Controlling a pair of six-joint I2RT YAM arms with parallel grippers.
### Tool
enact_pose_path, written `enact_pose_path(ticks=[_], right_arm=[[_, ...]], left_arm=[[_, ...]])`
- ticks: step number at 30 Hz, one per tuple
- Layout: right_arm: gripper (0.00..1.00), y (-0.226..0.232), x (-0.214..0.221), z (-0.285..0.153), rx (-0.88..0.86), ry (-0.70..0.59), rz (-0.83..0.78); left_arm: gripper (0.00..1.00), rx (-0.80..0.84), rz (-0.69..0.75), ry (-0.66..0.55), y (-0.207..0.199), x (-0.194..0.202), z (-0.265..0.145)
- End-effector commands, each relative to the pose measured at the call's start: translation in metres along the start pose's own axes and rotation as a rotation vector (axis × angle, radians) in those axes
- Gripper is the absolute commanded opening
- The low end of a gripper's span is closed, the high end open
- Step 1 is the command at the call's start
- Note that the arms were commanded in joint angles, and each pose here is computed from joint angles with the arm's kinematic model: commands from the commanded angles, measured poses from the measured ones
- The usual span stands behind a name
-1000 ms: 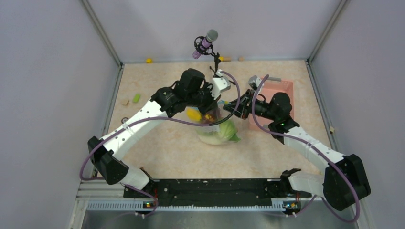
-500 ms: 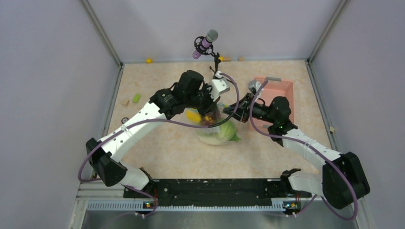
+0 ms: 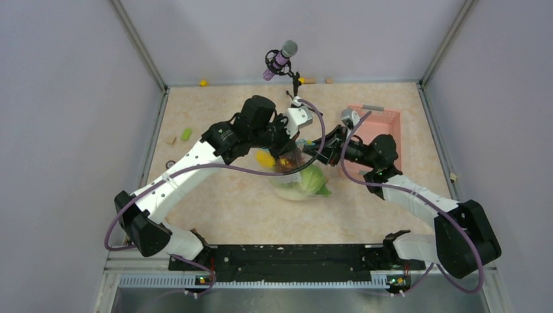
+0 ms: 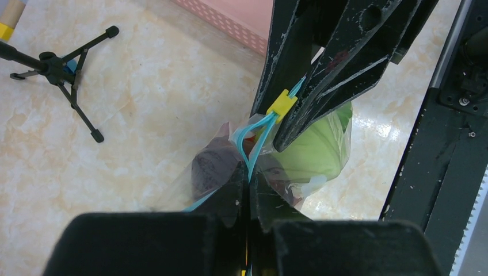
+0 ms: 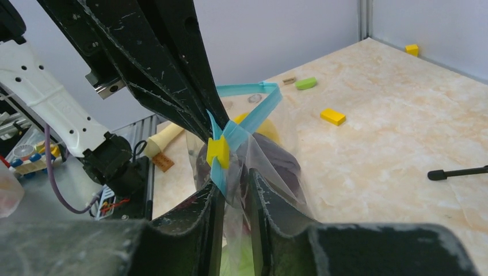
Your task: Place the food in the zip-top bag and seal the zipper
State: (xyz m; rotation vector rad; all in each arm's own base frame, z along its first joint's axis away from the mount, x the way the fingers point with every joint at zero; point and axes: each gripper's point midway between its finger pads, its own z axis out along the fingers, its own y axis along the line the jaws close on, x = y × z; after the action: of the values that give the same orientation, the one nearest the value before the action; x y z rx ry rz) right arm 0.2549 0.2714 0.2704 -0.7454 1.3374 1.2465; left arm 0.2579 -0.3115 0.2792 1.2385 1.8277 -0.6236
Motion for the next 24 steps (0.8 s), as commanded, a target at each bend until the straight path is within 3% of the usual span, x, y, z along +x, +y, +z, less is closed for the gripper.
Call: enact_pose_path(ticks=[1,10,11,13,14,17,20,24], right_arm=[[0.19,0.010,-0.012,0.002,-0.069,-0.049,-0.030],[0.00,0.020,-0.017,-0.001,-0.105,-0.058,-0.046],[0.00,0.021,-0.015,-0.001,-0.113,-0.040,-0.051],[0.00,0.021,-0.008,-0.002,-0.116,0.002,-0.054],[0.00,0.021,-0.005,-0.003,-0.114,0.025,-0.060],[0.00,0.019,0.006,-0.008,-0.101,0.094,-0.099],[0.00,0.018,0.012,-0.014,-0.095,0.161,-0.149],[0.00,0.017,0.010,-0.018,-0.068,0.187,-0.185]], left_arm=[[0.00,-0.008,0.052,-0.160,-0.003,-0.042,-0.019],[0.01,-0.018,0.058,-0.148,0.000,-0.038,-0.018],[0.11,-0.020,0.060,-0.145,0.000,-0.038,-0.018],[0.46,-0.025,0.071,-0.147,0.001,-0.038,-0.019],[0.58,-0.026,0.077,-0.148,0.001,-0.039,-0.020],[0.82,-0.021,0.092,-0.165,0.000,-0.042,-0.021],[0.94,0.032,0.122,-0.183,-0.008,-0.047,-0.021],[0.98,0.132,0.190,-0.204,-0.023,-0.050,-0.017]])
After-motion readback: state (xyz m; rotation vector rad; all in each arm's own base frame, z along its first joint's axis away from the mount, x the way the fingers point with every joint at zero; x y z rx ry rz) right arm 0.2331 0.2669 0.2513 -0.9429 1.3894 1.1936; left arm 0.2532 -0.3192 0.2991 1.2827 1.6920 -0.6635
